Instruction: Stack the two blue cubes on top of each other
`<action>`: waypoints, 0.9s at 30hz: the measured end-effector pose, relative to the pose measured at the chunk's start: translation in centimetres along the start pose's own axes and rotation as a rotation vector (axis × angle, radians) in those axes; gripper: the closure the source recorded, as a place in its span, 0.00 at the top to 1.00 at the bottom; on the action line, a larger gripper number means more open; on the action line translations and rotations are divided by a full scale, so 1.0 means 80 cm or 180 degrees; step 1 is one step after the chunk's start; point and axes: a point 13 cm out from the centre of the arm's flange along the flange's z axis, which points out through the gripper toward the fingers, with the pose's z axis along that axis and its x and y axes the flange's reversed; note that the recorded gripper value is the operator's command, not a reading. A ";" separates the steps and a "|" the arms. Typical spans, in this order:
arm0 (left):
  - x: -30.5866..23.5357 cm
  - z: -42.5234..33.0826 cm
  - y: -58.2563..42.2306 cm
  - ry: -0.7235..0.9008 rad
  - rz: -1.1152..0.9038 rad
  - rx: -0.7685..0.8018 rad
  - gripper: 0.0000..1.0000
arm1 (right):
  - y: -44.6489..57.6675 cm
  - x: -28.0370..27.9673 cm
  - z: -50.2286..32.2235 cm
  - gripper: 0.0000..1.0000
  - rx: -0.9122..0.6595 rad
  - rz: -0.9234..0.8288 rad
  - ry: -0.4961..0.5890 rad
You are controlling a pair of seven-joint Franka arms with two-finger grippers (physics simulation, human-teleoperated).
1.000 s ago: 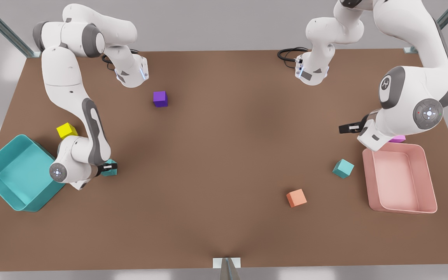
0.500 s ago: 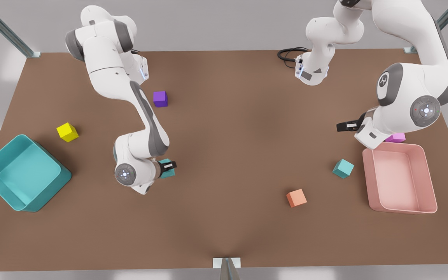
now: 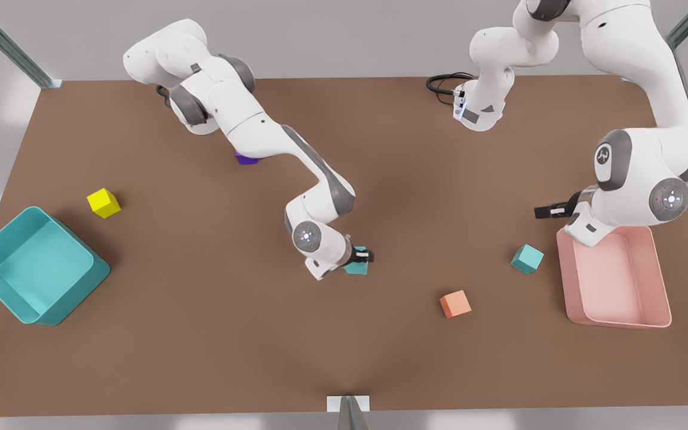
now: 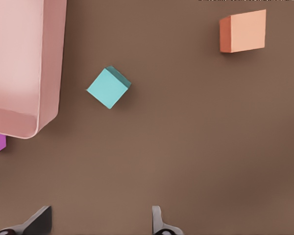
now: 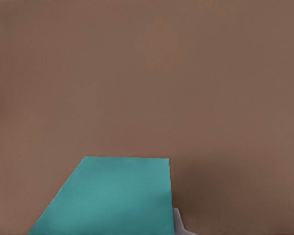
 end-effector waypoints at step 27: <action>-0.156 0.211 0.037 -0.0756 0.2232 -0.0269 1.00 | -0.373 -0.116 -0.584 1.00 0.1588 0.0774 -0.0572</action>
